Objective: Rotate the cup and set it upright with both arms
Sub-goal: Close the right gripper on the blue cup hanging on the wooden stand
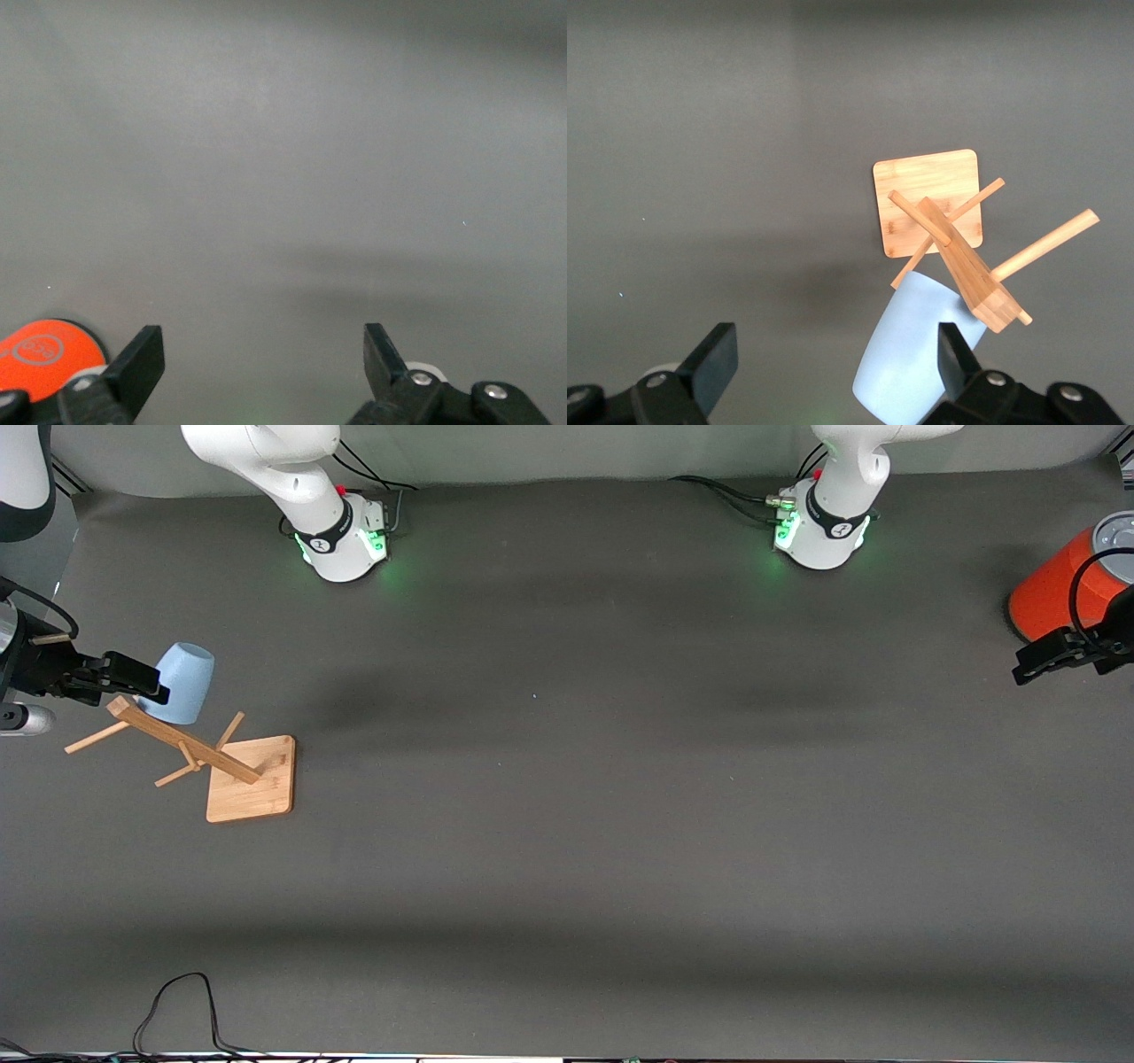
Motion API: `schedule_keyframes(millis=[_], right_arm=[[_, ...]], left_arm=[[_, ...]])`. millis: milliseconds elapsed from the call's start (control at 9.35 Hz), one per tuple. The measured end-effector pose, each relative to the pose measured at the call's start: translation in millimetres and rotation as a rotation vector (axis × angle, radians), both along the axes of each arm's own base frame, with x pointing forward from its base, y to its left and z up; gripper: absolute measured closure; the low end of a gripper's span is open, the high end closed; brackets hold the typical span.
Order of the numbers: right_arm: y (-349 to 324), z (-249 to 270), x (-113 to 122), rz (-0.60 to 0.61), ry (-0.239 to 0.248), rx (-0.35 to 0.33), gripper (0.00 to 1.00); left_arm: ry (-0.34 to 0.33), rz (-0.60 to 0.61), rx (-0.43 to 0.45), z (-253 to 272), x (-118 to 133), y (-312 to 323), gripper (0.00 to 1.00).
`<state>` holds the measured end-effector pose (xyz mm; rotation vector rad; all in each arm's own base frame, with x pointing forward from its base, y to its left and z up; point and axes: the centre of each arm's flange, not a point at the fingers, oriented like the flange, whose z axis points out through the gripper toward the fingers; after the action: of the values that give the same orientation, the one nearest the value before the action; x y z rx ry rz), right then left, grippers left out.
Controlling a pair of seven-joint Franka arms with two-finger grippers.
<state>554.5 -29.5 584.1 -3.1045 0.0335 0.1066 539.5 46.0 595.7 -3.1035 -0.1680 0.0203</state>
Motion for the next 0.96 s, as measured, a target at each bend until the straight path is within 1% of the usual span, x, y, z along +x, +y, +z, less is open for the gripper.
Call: schedule_keyframes(millis=[214, 535, 748, 855, 962], right_arm=[[0, 0, 0, 0.027, -0.003, 0.002, 0.00], [0, -1, 1, 0.032, -0.001, 0.002, 0.00], [-2, -3, 1, 0.030, 0.004, -0.005, 0.00], [-5, -7, -1, 0.029, 0.014, -0.020, 0.00], [-10, -10, -7, 0.023, 0.023, -0.030, 0.00]], left_arm=[[0.023, -0.048, -0.006, 0, 4, 0, 0.00], [0.038, -0.050, -0.009, -7, 18, 0, 0.00], [0.041, -0.049, -0.010, -7, 19, 1, 0.00], [0.049, -0.048, -0.011, -7, 18, 1, 0.00], [0.056, -0.049, -0.012, -8, 18, 2, 0.00]])
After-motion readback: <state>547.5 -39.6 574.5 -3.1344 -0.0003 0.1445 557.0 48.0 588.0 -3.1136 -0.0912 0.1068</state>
